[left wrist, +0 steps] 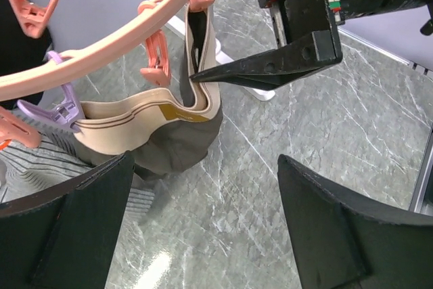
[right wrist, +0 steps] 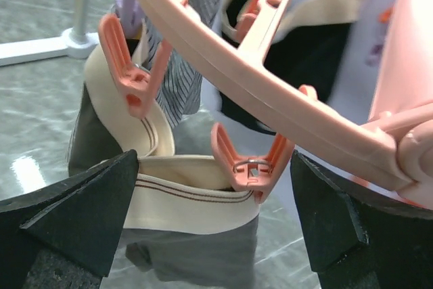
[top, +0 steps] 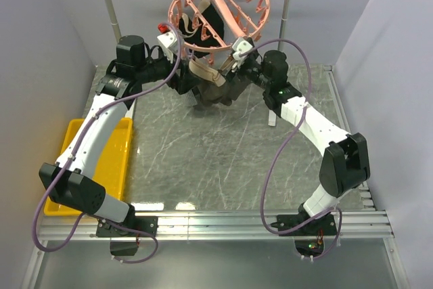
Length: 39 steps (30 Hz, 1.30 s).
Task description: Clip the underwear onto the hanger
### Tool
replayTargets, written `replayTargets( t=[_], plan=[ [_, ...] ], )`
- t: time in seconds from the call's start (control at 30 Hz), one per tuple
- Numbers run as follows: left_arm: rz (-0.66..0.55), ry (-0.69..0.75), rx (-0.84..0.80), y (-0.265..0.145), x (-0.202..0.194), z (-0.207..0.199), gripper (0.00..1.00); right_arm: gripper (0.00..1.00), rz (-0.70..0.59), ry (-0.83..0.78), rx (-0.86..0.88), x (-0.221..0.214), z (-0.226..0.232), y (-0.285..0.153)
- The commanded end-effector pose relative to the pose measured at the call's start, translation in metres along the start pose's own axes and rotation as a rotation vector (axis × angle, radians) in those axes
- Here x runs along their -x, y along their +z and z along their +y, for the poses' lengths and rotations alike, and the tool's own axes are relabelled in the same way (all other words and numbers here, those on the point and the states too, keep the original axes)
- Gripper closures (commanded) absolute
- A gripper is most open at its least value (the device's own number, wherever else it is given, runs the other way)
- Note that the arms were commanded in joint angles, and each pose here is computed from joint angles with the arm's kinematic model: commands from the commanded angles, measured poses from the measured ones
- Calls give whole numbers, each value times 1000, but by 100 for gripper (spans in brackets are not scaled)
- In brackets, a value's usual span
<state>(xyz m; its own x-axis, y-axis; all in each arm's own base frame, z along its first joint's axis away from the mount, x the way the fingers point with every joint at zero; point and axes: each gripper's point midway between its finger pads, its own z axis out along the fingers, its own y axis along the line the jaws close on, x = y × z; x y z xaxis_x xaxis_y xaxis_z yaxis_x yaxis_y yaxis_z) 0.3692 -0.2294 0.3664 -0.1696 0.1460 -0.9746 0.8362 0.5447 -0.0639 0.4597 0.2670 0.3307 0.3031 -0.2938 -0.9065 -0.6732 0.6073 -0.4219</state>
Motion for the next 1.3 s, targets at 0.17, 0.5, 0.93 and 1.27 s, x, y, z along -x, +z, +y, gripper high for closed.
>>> replayTargets(
  t=[0.17, 0.5, 0.93, 1.27],
  plan=[
    [-52, 15, 8, -5, 10, 8, 7, 0, -151, -80, -127, 23, -27, -16],
    [-51, 6, 24, -9, 6, 13, 7, 0, -255, -5, -150, 36, -44, -29],
    [-77, -116, 18, -19, 9, 26, 5, 0, -213, 34, -148, 39, -54, -58],
    [-72, -168, 52, -40, -1, 28, 1, 0, -132, 71, -86, 25, -33, -93]
  ],
)
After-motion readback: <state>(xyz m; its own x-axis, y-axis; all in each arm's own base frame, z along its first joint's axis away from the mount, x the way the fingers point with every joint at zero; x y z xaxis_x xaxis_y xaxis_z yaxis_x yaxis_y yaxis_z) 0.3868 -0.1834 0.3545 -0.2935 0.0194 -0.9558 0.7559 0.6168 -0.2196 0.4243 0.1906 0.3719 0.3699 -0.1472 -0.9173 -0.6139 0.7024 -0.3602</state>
